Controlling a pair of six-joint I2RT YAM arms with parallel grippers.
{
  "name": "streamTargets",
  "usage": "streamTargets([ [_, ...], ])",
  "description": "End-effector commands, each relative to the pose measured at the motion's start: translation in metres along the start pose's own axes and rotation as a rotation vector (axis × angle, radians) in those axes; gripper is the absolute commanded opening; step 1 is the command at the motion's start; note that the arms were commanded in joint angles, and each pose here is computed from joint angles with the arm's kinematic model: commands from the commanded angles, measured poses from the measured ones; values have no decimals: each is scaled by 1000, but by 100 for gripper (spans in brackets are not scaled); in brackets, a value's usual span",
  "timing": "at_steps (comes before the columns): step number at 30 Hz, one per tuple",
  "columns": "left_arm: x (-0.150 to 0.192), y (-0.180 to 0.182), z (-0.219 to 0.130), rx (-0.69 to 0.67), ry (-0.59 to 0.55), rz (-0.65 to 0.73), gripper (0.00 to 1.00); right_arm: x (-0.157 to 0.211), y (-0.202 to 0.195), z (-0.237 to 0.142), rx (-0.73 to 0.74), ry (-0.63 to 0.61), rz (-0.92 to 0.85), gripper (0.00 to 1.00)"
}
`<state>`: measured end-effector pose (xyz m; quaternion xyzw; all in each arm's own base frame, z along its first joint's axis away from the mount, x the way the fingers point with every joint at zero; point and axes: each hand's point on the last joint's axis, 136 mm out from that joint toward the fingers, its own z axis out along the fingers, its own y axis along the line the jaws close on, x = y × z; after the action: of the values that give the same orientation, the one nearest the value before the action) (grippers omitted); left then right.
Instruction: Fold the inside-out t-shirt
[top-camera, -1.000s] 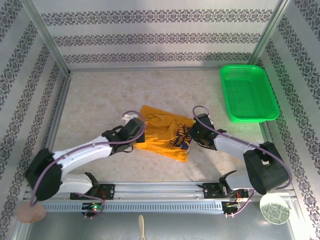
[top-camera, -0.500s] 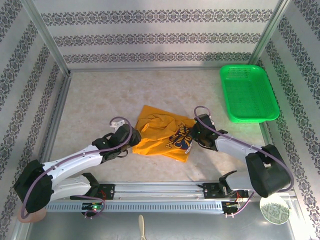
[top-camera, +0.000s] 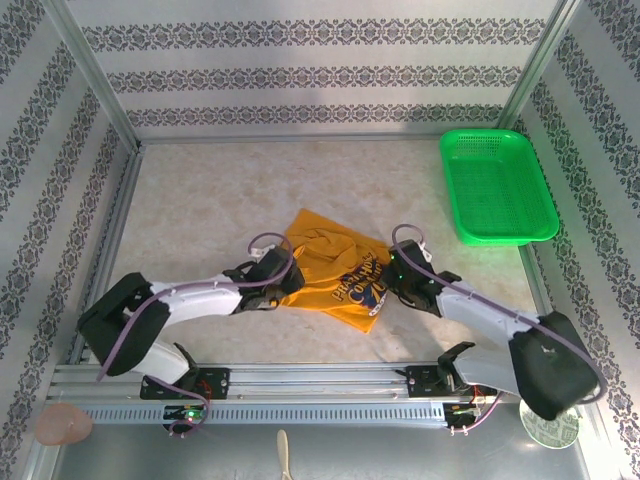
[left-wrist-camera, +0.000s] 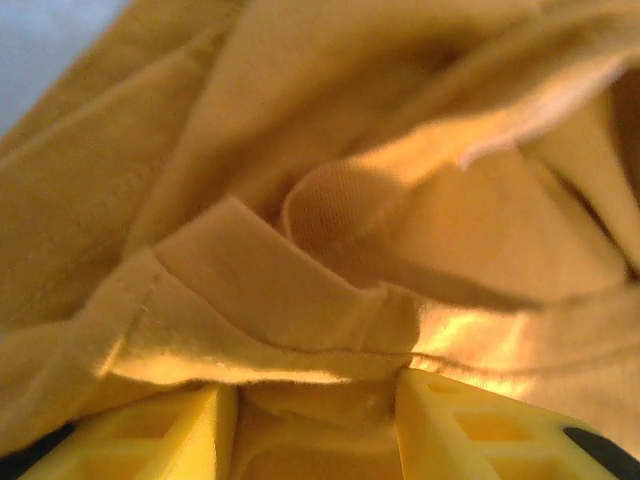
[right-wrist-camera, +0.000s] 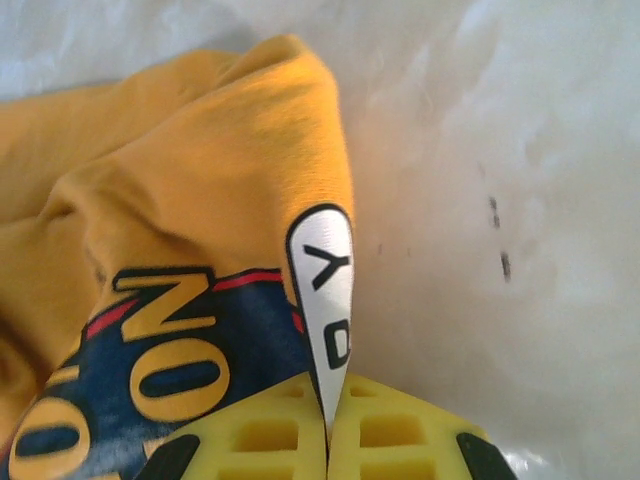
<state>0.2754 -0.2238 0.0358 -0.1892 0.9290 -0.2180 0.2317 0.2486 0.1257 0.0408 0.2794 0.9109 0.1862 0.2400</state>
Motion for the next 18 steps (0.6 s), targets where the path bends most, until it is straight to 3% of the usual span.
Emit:
streamTargets([
  [1,-37,-23,14,64,-10,77,45,23,-34,-10,88,-9,57,0],
  [4,-60,-43,31,98,25,161,45,51,-51,-13,78,1,95,1],
  [7,-77,-66,51,132,77,250,45,74,-51,-17,40,30,83,30],
  [9,-88,-75,62,134,101,305,45,82,-39,-23,6,64,20,41],
  [13,-134,-94,61,163,86,341,46,60,-1,-62,-50,29,-132,45],
  [18,-181,-108,22,209,21,344,49,-2,49,-98,-112,-26,-246,45],
])
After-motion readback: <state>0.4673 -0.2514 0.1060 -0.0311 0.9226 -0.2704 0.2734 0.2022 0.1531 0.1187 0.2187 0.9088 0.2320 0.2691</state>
